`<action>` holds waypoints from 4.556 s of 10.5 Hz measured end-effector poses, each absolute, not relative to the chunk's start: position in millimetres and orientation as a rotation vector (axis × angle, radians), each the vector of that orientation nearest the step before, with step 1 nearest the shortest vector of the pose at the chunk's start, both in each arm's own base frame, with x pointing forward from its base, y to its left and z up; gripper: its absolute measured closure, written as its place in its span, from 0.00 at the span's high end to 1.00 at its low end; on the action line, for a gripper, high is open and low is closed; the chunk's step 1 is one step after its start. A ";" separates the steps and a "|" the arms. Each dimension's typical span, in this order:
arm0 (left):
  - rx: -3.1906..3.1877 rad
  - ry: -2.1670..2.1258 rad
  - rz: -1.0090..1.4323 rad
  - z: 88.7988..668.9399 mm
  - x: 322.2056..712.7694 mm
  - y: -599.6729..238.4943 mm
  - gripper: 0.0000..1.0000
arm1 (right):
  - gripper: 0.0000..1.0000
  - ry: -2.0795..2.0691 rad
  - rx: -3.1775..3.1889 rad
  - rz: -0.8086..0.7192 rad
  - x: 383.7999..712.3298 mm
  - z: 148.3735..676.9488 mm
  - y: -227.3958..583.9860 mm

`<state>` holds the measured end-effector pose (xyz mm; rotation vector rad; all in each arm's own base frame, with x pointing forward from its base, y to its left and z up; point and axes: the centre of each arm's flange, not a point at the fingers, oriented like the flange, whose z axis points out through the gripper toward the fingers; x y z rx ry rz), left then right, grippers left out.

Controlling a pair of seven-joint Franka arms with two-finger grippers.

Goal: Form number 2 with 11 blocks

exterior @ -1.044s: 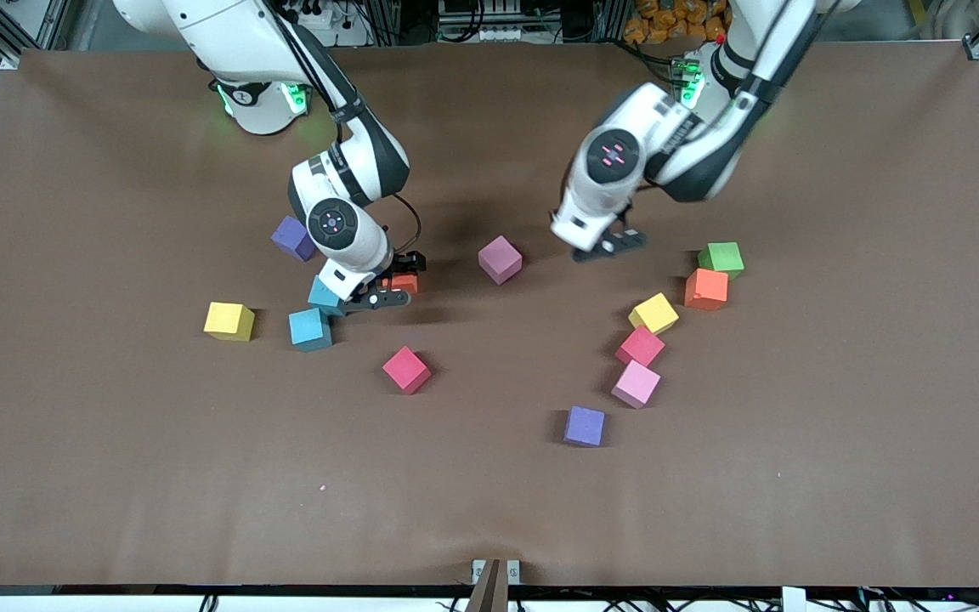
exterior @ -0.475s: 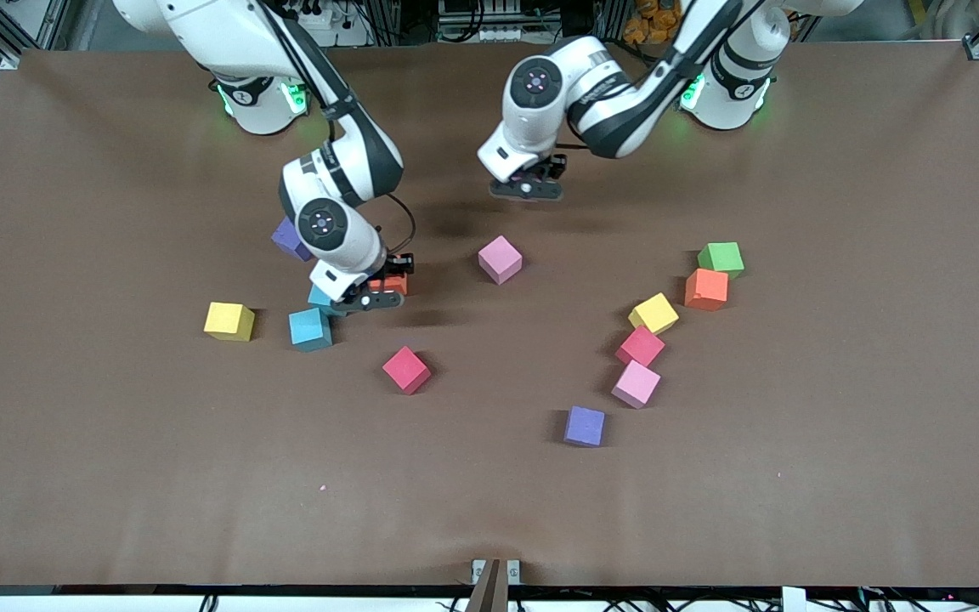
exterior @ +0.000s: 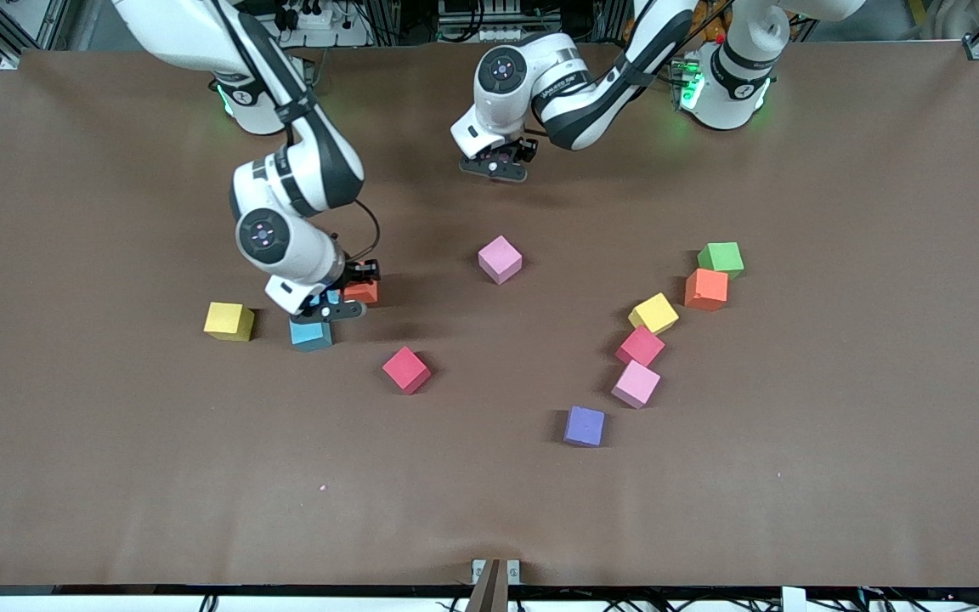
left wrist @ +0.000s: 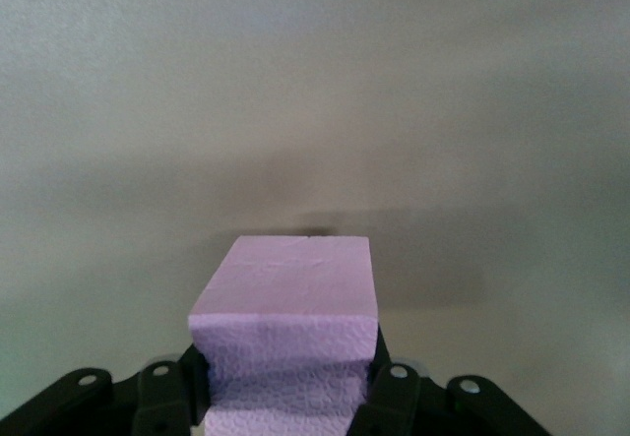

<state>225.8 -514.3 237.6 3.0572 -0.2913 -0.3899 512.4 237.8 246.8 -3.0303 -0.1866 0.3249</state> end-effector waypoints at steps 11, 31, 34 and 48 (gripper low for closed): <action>3.132 -0.095 -0.286 203.2 272.0 -529.2 0.58 | 0.56 -0.267 -3.010 0.336 521.1 245.6 213.2; 2.998 0.738 -0.120 270.0 502.9 -414.5 1.00 | 0.56 -1.162 -2.819 0.309 405.9 279.8 396.9; 2.949 0.939 -0.124 265.5 527.7 -382.6 1.00 | 0.56 -1.546 -2.763 0.284 362.2 274.8 431.4; 2.855 1.219 -0.112 275.6 564.8 -346.8 1.00 | 0.56 -2.175 -2.351 0.209 302.9 218.2 479.2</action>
